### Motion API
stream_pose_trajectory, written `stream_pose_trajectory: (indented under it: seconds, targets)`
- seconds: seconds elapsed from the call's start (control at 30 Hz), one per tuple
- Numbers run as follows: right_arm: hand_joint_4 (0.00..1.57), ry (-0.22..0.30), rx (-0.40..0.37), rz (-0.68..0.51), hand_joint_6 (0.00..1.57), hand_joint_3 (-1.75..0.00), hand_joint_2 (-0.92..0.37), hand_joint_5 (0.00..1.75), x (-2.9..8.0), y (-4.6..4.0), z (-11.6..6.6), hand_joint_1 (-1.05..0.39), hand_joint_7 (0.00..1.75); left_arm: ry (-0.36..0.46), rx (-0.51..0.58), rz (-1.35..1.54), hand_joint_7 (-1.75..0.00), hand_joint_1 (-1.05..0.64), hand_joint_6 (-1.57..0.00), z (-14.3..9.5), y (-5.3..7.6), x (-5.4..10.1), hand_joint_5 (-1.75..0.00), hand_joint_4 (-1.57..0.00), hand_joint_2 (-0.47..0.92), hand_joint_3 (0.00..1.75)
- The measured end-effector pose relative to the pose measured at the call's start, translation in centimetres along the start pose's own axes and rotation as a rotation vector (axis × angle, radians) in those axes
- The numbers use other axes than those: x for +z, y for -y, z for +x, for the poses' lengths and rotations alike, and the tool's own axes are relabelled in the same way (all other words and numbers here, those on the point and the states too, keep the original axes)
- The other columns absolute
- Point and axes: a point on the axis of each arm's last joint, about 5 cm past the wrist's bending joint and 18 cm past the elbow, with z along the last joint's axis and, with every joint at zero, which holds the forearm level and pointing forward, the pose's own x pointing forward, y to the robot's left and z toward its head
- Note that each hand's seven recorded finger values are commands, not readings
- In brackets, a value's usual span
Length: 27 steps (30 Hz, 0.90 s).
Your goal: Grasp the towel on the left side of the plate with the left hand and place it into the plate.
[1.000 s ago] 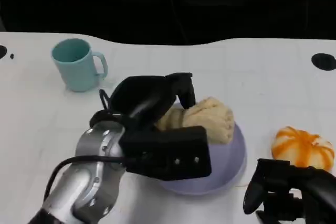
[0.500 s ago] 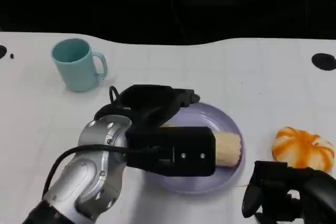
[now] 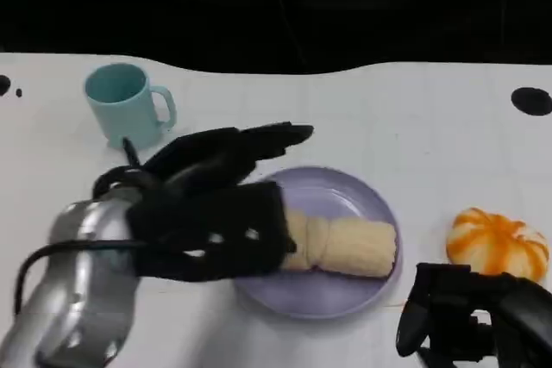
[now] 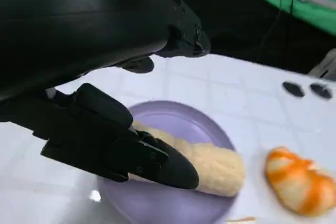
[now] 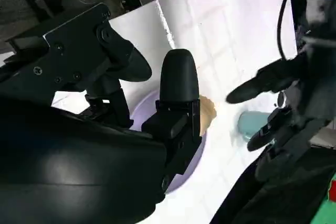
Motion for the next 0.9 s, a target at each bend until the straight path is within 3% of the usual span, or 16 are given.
stream_pose_trajectory:
  seconds: [0.2, 0.43, 0.5, 0.57, 0.6, 0.63, 0.67, 0.7, 0.8, 0.9]
  targets:
    - [0.73, 0.0, 0.002, 0.0, 0.64, -1.18, -0.51, 1.73, 0.0, 0.03, 0.0, -0.04, 1.49, 0.057, 0.023, -0.231, -0.16, -0.46, -0.72, -2.7, -1.0, -0.9, -0.5, -0.63, 0.92, 0.09]
    - [0.73, -0.007, 0.005, 0.002, 0.64, -1.18, -0.51, 1.74, 0.1, 0.01, 0.0, -0.04, 1.5, 0.071, 0.071, -0.487, -0.13, -0.35, -0.84, -5.8, -1.0, -1.7, -0.55, -0.81, 0.92, 0.17]
    - [0.73, -0.006, 0.006, 0.002, 0.63, -1.18, -0.51, 1.74, 0.1, 0.0, 0.0, -0.05, 1.5, 0.07, 0.099, -0.55, -0.13, -0.26, -0.96, -6.7, -0.9, -1.8, -0.75, -0.83, 0.92, 0.27]
    - [0.73, -0.005, 0.007, 0.001, 0.64, -1.18, -0.5, 1.74, 0.1, -0.01, 0.0, -0.05, 1.5, 0.08, 0.146, -0.629, -0.15, -0.21, -1.05, -7.7, -0.5, -2.0, -0.95, -0.82, 0.82, 0.52]
    - [0.73, -0.005, 0.007, 0.001, 0.64, -1.18, -0.5, 1.74, 0.1, -0.01, 0.0, -0.05, 1.5, 0.081, 0.17, -0.671, -0.25, -0.22, -1.1, -8.2, -0.2, -2.1, -1.06, -0.85, 0.67, 0.79]
    - [0.73, -0.004, 0.007, 0.001, 0.64, -1.18, -0.51, 1.74, 0.1, -0.01, 0.0, -0.05, 1.5, 0.08, 0.197, -0.719, -0.33, -0.22, -1.09, -8.8, 0.1, -2.1, -1.1, -0.86, 0.61, 0.92]
    - [0.73, -0.005, 0.007, 0.001, 0.64, -1.18, -0.51, 1.74, 0.1, -0.01, 0.0, -0.05, 1.5, 0.075, 0.221, -0.762, -0.51, -0.23, -1.05, -9.2, 0.4, -2.2, -1.18, -0.87, 0.56, 1.03]
    - [0.73, -0.005, 0.007, 0.001, 0.64, -1.18, -0.51, 1.74, 0.1, 0.0, 0.0, -0.05, 1.49, 0.069, 0.242, -0.811, -0.81, -0.24, -0.95, -9.6, 0.8, -2.3, -1.27, -0.86, 0.54, 1.09]
    - [0.73, -0.003, 0.012, 0.003, 0.64, -1.18, -0.51, 1.74, 0.2, 0.01, 0.0, -0.04, 1.49, 0.072, 0.291, -0.985, -1.13, -0.25, -0.83, -10.7, 1.8, -2.4, -1.42, -0.84, 0.56, 1.11]
    - [0.74, -0.004, 0.02, 0.006, 0.65, -1.19, -0.51, 1.73, 0.1, 0.04, 0.1, -0.03, 1.49, 0.064, 0.301, -1.077, -1.21, -0.26, -0.81, -11.5, 2.8, -2.1, -1.45, -0.83, 0.59, 1.05]
